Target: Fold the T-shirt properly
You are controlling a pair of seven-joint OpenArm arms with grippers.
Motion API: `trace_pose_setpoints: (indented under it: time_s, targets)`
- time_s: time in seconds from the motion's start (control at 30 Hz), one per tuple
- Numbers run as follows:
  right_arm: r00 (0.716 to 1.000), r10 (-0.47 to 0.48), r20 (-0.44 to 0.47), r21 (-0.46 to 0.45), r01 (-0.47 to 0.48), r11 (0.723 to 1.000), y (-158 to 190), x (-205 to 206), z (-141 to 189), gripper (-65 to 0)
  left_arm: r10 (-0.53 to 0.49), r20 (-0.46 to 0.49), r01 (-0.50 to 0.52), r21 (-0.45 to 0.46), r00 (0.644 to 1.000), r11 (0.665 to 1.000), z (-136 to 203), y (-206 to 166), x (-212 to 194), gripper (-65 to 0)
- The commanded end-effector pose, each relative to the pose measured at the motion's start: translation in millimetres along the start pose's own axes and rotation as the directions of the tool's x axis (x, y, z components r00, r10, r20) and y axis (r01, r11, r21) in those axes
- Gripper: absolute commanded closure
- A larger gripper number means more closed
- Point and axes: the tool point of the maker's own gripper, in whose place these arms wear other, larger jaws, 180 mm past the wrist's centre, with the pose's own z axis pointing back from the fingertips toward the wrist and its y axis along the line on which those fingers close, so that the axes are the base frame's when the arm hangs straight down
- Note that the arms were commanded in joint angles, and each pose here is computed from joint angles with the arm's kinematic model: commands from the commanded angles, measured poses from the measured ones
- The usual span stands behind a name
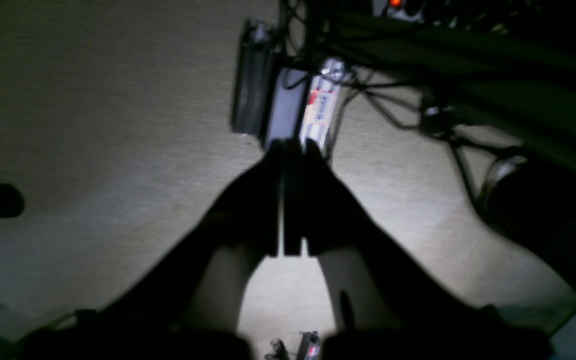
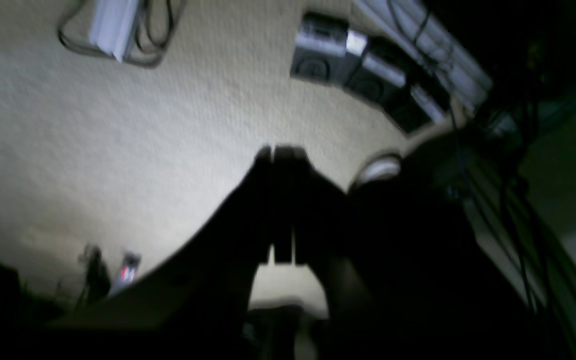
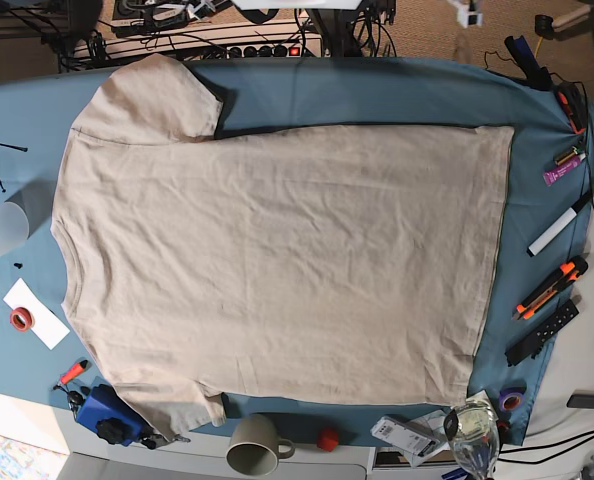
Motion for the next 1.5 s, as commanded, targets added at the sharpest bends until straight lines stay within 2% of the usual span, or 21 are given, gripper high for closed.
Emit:
trace_pose_setpoints:
  time_s: [0.0, 0.17, 0.3, 0.4, 0.5, 0.6, 0.7, 0.87, 0.93, 1.0, 1.17, 1.23, 1.3, 1.37, 1.47]
  targets:
    - [1.0, 0.015, -0.009, -0.019, -0.015, 1.0, -4.9, -10.2, 8.6, 0.0, 0.001, 0.013, -0.001, 0.008, 1.0, 1.0, 9.8, 7.6, -2.8, 0.0]
    - [0.999, 0.021, 0.034, -0.137, -0.016, 0.99, -18.1, -14.5, 50.7, 0.0, -0.001, 0.078, 0.0, 0.02, 0.997, 1.0, 46.3, 14.3, -0.4, 0.0]
    - [0.995, -0.066, 0.072, -0.199, 0.079, 0.977, -29.4, -12.9, 89.3, 0.0, 0.003, 0.102, -0.004, 0.008, 0.995, 1.0, 75.8, 10.4, 5.2, 0.0]
    - [0.982, -0.14, 0.13, -0.238, 0.168, 0.957, -46.6, -6.5, 124.5, 0.0, -0.014, 0.132, 0.015, -0.005, 0.991, 1.0, 97.7, 3.8, 14.9, 0.0]
    - [0.957, -0.224, 0.186, -0.266, 0.269, 0.926, -67.4, 0.9, 164.0, 0.0, -0.049, 0.164, 0.051, -0.012, 0.985, 0.999, 119.7, -3.9, 24.0, 0.0]
    - [0.931, -0.263, 0.252, -0.317, 0.336, 0.887, -91.7, 9.0, 205.8, 0.0, -0.097, 0.191, 0.101, -0.011, 0.977, 0.995, 141.9, -11.9, 31.2, 0.0]
    - [0.911, -0.278, 0.304, -0.38, 0.383, 0.842, -113.2, 12.6, 244.0, 0.0, -0.13, 0.196, 0.137, -0.022, 0.972, 0.99, 162.1, -23.0, 36.9, 0.0]
    - [0.876, -0.276, 0.396, -0.471, 0.452, 0.757, -139.0, 19.3, 292.2, 0.0, -0.172, 0.272, 0.189, -0.038, 0.947, 0.981, 186.0, -42.2, 62.0, 0.0]
    - [0.864, -0.273, 0.424, -0.498, 0.474, 0.726, -146.1, 19.2, 304.1, 0.0, -0.189, 0.3, 0.21, -0.04, 0.935, 0.977, 191.7, -48.5, 72.4, 0.0]
    - [0.864, -0.258, 0.432, -0.533, 0.475, 0.7, -152.9, 16.2, 311.7, 0.0, -0.205, 0.329, 0.231, -0.041, 0.922, 0.972, 197.3, -54.9, 82.9, 0.0]
    - [0.904, -0.213, 0.37, -0.638, 0.414, 0.65, -161.9, 3.9, 320.3, 0.0, -0.237, 0.391, 0.274, -0.041, 0.889, 0.961, 210.6, -69.1, 104.5, 0.0]
    - [0.907, -0.218, 0.359, -0.663, 0.413, 0.625, -164.2, 0.6, 322.2, 0.0, -0.244, 0.408, 0.284, -0.04, 0.88, 0.958, 213.9, -72.7, 110.1, 0.0]
    - [0.898, -0.249, 0.363, -0.67, 0.437, 0.6, -166.5, -0.4, 321.9, 0.0, -0.247, 0.418, 0.29, -0.04, 0.874, 0.956, 215.6, -74.7, 113.6, 0.0]
    - [0.881, -0.277, 0.383, -0.658, 0.471, 0.588, -168.3, 2.3, 320.6, 0.0, -0.248, 0.419, 0.291, -0.04, 0.874, 0.956, 215.8, -75.0, 113.9, 0.0]
    - [0.852, -0.307, 0.425, -0.609, 0.519, 0.599, -167.2, 10.4, 316.4, 0.0, -0.249, 0.419, 0.291, -0.04, 0.873, 0.956, 215.8, -74.9, 114.0, 0.0]
